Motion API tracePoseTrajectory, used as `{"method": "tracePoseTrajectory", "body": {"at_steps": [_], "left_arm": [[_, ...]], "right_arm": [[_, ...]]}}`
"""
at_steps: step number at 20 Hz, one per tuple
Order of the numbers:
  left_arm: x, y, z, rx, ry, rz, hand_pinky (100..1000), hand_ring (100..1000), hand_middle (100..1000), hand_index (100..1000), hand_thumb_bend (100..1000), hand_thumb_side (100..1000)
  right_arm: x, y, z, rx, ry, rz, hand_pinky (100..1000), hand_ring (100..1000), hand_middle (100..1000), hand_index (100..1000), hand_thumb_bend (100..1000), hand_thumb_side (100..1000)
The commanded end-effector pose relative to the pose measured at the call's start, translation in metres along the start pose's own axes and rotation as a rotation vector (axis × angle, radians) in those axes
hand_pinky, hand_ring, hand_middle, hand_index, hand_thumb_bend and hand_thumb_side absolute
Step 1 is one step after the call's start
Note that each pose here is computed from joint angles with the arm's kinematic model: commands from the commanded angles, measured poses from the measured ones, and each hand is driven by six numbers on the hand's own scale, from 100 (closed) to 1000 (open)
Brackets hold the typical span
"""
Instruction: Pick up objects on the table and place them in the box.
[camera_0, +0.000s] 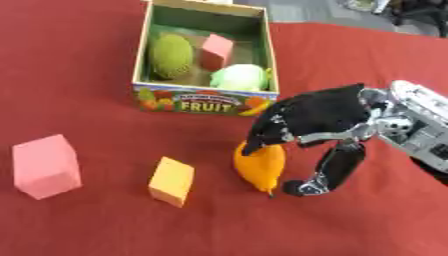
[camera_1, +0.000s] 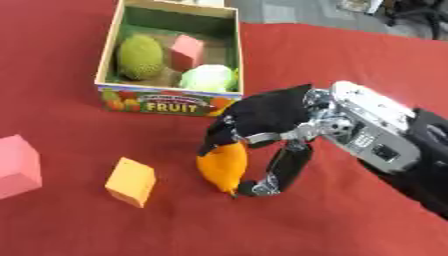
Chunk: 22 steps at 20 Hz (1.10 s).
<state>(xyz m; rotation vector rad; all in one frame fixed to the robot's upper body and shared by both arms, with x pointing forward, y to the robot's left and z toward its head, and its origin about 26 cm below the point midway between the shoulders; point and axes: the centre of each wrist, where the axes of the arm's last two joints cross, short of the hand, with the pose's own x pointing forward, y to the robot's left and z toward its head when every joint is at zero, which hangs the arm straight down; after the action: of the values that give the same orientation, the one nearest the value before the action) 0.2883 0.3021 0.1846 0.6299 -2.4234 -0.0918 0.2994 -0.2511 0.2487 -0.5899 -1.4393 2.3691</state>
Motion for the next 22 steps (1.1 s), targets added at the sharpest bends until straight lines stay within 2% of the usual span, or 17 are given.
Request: {"method": "tracePoseTrajectory", "body": {"at_steps": [1,6,7,11,17,22], "left_arm": [[0.004,0.001,-0.003,-0.003,-0.02,0.003,759,797,742,972,311,756],[0.004,0.001,-0.003,-0.005,-0.018,0.006,759,797,741,972,311,757],[0.004,0.001,-0.003,-0.005,-0.018,0.006,760,797,741,971,307,758],[0.005,0.0,-0.003,-0.01,-0.015,0.009,760,797,741,972,305,760],[0.005,0.0,-0.003,-0.012,-0.013,0.012,760,797,741,972,303,761],[0.005,-0.002,-0.003,-0.015,-0.011,0.021,760,797,740,972,300,763]], "right_arm": [[0.002,-0.007,0.002,0.028,0.031,0.032,889,878,815,925,285,439],[0.003,-0.007,-0.001,0.035,0.049,0.033,889,878,815,925,287,435],[0.003,-0.007,-0.002,0.034,0.05,0.034,886,875,813,924,296,396],[0.001,-0.012,0.001,-0.006,0.102,0.057,886,877,816,925,329,368],[-0.002,-0.011,0.001,-0.016,0.174,0.09,887,881,823,929,365,344],[-0.007,-0.008,-0.002,-0.007,0.233,0.094,883,872,820,926,333,318]]}}
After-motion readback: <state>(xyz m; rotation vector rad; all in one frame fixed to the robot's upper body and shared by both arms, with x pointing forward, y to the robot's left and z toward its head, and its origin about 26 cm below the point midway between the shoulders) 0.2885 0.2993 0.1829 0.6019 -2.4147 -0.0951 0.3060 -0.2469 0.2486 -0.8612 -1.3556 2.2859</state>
